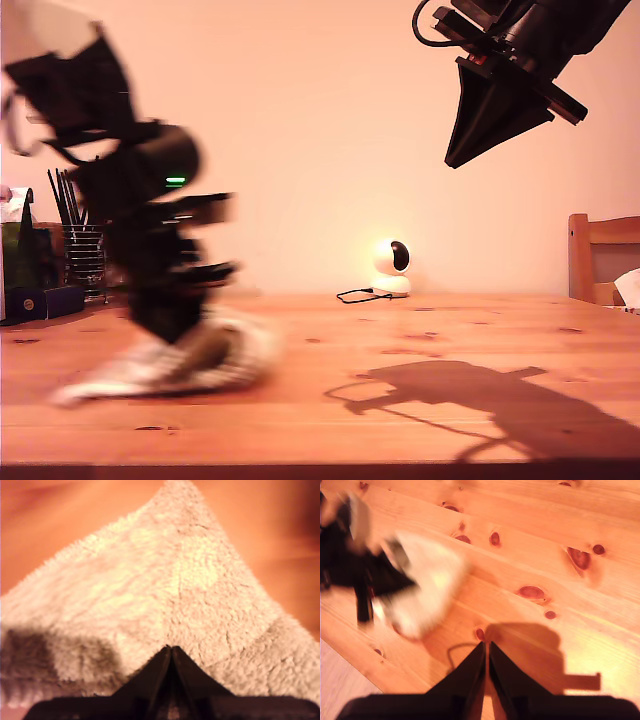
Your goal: Fold the tea towel in front of you. After folding it, place it to the left side.
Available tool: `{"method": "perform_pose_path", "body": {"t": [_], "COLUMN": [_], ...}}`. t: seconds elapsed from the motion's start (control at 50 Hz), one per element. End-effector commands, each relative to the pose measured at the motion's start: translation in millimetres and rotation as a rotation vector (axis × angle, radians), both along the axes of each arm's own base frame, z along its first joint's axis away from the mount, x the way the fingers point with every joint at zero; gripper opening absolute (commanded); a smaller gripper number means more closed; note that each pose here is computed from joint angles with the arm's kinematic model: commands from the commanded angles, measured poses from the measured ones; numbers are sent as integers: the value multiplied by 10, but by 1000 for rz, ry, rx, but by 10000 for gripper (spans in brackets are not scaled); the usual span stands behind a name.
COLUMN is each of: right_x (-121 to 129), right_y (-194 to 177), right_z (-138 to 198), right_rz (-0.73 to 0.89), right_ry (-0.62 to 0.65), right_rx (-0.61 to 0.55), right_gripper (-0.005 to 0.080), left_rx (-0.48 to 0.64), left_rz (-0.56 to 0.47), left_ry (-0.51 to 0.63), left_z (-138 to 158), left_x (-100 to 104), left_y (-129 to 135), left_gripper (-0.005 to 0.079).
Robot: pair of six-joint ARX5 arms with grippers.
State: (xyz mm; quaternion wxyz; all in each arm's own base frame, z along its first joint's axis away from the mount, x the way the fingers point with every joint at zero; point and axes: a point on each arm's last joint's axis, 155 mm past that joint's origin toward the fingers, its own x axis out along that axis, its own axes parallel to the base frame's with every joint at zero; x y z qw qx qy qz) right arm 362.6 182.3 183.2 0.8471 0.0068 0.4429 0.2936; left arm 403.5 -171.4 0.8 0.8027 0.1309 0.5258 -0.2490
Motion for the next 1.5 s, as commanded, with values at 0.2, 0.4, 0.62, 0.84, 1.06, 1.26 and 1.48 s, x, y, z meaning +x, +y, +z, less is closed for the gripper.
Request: {"method": "perform_pose_path", "body": {"t": [0.2, 0.4, 0.62, 0.84, 1.06, 1.26, 1.48], "right_x": [6, 14, -28, -66, 166, 270, 103], "right_y": [-1, 7, 77, 200, 139, 4, -83], "right_z": [19, 30, 55, 132, 317, 748, 1119], "right_rz": [13, 15, 42, 90, 57, -5, -11], "right_ry": [-20, -26, -15, -18, -169, -352, -509], "right_rx": [-3, 1, 36, 98, 51, 13, 20], "right_gripper": [-13, -13, -13, -13, -13, -13, -13], "left_rx": [230, 318, 268, 189, -48, -206, -306], "left_rz": [152, 130, 120, 103, 94, 73, 29], "left_ry": [165, 69, -93, -335, -420, -512, -637], "left_z": [-525, -249, 375, 1225, 1793, 2325, 2825], "left_x": [-242, -102, 72, 220, 94, -61, -304], "left_y": [1064, 1231, 1071, 813, 451, 270, 135], "left_gripper": [-22, -22, -22, -22, -22, -22, -22]}}
